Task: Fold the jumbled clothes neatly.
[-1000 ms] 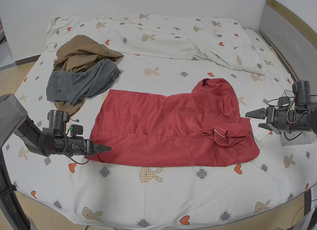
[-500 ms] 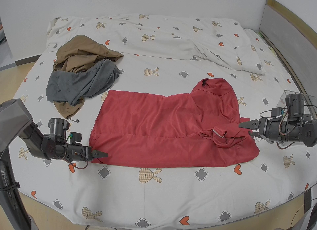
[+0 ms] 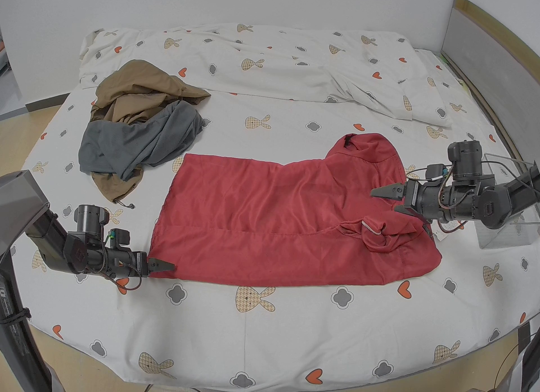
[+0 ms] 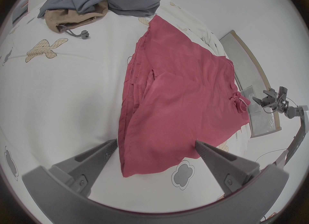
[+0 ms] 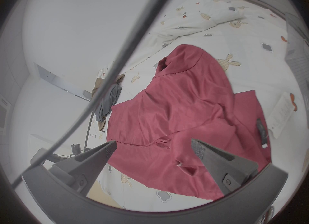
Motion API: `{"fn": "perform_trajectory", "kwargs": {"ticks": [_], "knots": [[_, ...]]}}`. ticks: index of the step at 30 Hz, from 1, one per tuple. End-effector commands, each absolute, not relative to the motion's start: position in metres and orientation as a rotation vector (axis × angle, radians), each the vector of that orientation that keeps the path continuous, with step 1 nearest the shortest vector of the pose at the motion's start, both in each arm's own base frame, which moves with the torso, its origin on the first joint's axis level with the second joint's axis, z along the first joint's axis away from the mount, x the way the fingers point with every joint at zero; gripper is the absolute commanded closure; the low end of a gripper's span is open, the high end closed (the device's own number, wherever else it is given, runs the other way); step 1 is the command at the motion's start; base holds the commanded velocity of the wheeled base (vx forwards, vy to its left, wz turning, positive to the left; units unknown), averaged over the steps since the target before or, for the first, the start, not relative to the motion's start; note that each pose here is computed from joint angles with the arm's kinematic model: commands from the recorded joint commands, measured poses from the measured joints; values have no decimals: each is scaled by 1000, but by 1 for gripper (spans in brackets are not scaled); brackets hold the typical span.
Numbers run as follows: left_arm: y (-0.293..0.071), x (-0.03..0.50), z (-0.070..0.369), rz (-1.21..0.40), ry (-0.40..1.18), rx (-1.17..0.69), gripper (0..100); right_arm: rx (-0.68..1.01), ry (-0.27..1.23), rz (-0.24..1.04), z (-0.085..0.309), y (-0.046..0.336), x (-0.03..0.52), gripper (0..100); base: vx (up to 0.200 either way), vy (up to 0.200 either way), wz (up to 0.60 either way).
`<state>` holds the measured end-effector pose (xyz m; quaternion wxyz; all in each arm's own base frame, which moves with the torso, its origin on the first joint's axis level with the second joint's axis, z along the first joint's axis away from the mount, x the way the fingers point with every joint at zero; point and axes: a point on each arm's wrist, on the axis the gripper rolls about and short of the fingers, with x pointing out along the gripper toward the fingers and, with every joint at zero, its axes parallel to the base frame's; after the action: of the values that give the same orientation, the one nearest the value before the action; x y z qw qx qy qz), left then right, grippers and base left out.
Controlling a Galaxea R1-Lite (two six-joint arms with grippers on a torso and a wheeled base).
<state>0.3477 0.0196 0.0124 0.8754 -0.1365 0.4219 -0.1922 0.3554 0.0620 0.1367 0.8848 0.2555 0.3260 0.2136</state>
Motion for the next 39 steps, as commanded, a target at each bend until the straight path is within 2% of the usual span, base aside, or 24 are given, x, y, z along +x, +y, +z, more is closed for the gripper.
{"fn": "perform_trajectory", "kwargs": {"ticks": [1,3,9,18,25,26,28,30,32,39], "knots": [[20,347,13,-399,879,-284,0,522,835,474,83,96,372,0,0,0,0],[20,346,14,-399,879,-284,0,522,884,468,68,100,372,0,0,0,0],[20,347,15,-400,875,-282,0,519,951,452,54,100,358,0,0,0,0],[20,345,18,-401,868,-279,0,528,972,424,40,93,363,0,0,0,0],[19,345,20,-402,865,-279,0,529,958,432,48,93,359,0,0,0,0],[19,345,23,-402,858,-276,0,529,901,451,74,91,351,0,0,0,0],[19,344,24,-403,853,-275,0,529,883,457,82,89,347,0,0,0,0],[19,341,31,-403,839,-272,0,525,802,484,117,84,326,0,0,0,0],[18,338,41,-407,817,-265,0,524,754,495,135,79,313,0,0,0,0],[5,320,76,-445,742,-234,0,547,650,438,168,46,291,0,0,0,0]]}}
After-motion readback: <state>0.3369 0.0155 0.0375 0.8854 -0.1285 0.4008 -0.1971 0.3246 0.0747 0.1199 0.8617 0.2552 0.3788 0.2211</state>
